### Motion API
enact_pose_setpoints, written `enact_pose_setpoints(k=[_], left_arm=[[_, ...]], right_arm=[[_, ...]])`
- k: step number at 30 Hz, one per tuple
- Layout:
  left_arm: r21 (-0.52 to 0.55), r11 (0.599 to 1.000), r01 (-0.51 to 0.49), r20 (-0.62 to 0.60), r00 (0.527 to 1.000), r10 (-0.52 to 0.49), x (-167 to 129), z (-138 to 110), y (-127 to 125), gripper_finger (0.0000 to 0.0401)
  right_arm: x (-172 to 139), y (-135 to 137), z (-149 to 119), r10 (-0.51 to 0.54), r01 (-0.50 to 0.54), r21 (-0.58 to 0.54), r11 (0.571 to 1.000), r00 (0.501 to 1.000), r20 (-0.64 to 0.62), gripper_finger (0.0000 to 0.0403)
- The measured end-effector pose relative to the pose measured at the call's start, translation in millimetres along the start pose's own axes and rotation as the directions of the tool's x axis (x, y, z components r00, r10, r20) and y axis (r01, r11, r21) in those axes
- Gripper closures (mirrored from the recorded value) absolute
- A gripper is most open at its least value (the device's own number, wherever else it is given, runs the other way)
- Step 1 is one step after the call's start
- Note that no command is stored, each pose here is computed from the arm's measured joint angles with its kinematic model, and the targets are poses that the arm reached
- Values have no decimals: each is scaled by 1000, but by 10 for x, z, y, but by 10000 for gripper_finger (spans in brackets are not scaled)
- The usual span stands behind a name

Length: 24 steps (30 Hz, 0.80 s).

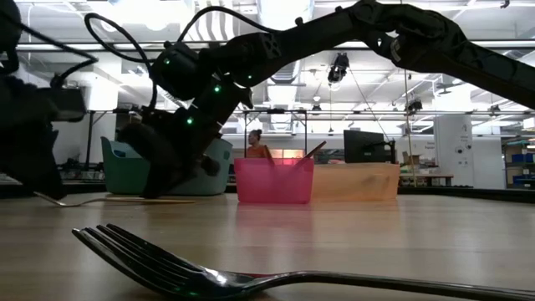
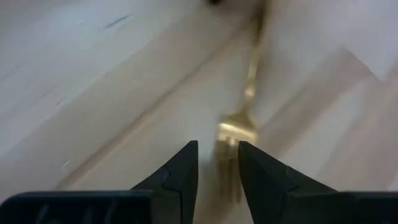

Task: Sort silverware by color (type)
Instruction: Put the golden fork into the red bin

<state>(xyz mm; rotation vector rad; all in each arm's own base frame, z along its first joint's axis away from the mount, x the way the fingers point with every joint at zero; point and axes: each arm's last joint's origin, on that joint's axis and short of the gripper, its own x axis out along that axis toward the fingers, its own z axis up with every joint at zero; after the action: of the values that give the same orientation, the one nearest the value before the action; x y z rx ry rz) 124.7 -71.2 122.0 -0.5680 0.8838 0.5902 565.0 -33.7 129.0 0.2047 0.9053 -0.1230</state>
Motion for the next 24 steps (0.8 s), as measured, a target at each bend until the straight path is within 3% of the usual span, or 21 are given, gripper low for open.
enact_pose_setpoints(k=[7,18,24], left_arm=[[-171,983,-64,66,995,77,78,-14,3,306],[-138,990,-17,123,992,34,-71,123,-174,306],[-119,993,-15,115,993,29,-327,305,-362,306]], right_arm=[[-104,28,2,30,-28,44,999,998,-47,381],[-220,151,-18,127,-116,100,988,985,-112,381],[-702,132,183,116,-113,42,993,989,-93,381]])
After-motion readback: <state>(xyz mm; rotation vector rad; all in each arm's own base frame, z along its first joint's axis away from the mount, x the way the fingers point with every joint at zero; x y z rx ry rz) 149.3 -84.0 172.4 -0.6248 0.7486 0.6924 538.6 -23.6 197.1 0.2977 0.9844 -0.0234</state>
